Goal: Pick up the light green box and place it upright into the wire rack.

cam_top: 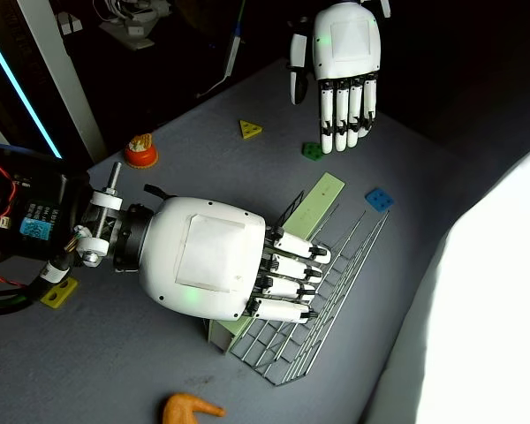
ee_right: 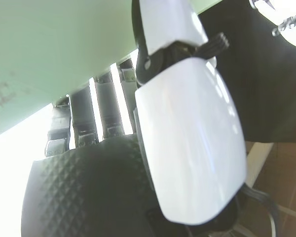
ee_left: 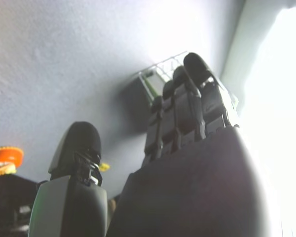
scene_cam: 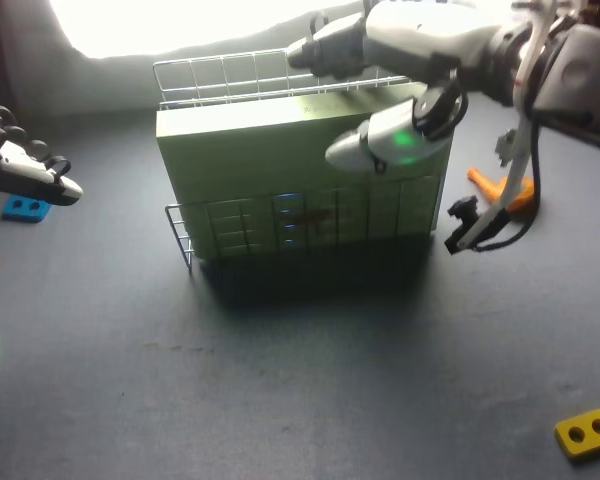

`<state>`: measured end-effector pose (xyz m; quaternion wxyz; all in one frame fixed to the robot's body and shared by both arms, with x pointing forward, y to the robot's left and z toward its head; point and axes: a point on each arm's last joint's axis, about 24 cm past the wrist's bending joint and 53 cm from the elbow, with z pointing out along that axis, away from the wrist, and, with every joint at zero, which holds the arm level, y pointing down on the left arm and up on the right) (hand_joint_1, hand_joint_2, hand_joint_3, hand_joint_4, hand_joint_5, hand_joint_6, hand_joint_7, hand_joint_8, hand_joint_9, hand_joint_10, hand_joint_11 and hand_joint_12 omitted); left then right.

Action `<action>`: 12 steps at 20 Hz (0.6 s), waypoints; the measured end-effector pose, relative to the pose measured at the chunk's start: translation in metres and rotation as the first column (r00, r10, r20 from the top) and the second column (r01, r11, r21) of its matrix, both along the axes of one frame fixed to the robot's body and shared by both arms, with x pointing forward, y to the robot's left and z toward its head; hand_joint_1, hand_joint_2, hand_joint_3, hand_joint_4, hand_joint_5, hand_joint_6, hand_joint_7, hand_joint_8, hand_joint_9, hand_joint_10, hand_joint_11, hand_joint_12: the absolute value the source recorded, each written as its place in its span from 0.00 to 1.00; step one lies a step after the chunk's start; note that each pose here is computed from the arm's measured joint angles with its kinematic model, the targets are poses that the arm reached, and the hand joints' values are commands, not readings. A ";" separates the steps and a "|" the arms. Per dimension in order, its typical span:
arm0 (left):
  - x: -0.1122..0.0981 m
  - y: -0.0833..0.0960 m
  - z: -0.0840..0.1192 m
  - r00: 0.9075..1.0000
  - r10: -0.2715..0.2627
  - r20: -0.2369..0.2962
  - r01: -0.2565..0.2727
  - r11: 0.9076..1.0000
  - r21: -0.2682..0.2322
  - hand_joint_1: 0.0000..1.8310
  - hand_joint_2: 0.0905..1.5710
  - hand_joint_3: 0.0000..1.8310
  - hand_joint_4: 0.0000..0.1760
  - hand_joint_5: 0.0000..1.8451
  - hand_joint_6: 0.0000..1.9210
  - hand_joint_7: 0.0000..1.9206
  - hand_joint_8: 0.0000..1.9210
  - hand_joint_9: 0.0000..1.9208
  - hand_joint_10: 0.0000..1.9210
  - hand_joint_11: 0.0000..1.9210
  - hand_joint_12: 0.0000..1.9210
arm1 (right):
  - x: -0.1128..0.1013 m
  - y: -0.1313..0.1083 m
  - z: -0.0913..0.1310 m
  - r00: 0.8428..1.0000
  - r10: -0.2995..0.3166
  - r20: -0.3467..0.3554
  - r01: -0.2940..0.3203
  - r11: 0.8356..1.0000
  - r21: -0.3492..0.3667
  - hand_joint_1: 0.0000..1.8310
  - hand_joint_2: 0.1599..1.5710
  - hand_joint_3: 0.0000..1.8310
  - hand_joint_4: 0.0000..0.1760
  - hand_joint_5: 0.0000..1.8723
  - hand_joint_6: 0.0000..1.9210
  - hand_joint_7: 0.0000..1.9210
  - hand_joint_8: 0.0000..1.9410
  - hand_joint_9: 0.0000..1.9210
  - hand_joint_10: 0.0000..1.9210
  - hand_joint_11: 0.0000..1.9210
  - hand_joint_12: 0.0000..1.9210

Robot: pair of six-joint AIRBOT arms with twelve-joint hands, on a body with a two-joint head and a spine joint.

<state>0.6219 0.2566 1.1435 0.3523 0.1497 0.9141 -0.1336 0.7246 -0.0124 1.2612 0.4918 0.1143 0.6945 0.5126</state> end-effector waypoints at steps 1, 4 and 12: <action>0.000 0.000 0.000 1.000 0.000 0.000 0.000 1.000 0.000 0.23 0.84 0.00 0.00 0.06 0.00 0.10 0.00 0.12 0.00 0.00 0.47 | -0.001 0.000 0.007 1.000 0.001 0.009 -0.001 1.000 0.009 0.59 0.60 0.00 0.00 0.23 0.00 0.27 0.00 0.28 0.01 0.00 0.66; 0.000 0.000 0.000 1.000 0.000 0.000 0.000 1.000 0.000 0.23 0.84 0.00 0.03 0.06 0.00 0.10 0.00 0.12 0.00 0.00 0.47 | -0.006 -0.005 0.028 0.999 0.006 0.031 -0.007 0.999 0.034 0.60 0.61 0.00 0.00 0.22 0.00 0.26 0.00 0.28 0.01 0.02 0.67; -0.001 -0.007 0.003 1.000 -0.014 0.008 0.014 1.000 -0.008 0.22 0.84 0.00 0.03 0.05 0.00 0.10 0.00 0.13 0.01 0.00 0.49 | -0.033 -0.015 0.085 0.977 0.030 0.210 -0.029 1.000 -0.008 0.53 0.63 0.00 0.00 0.24 0.01 0.28 0.01 0.31 0.02 0.02 0.68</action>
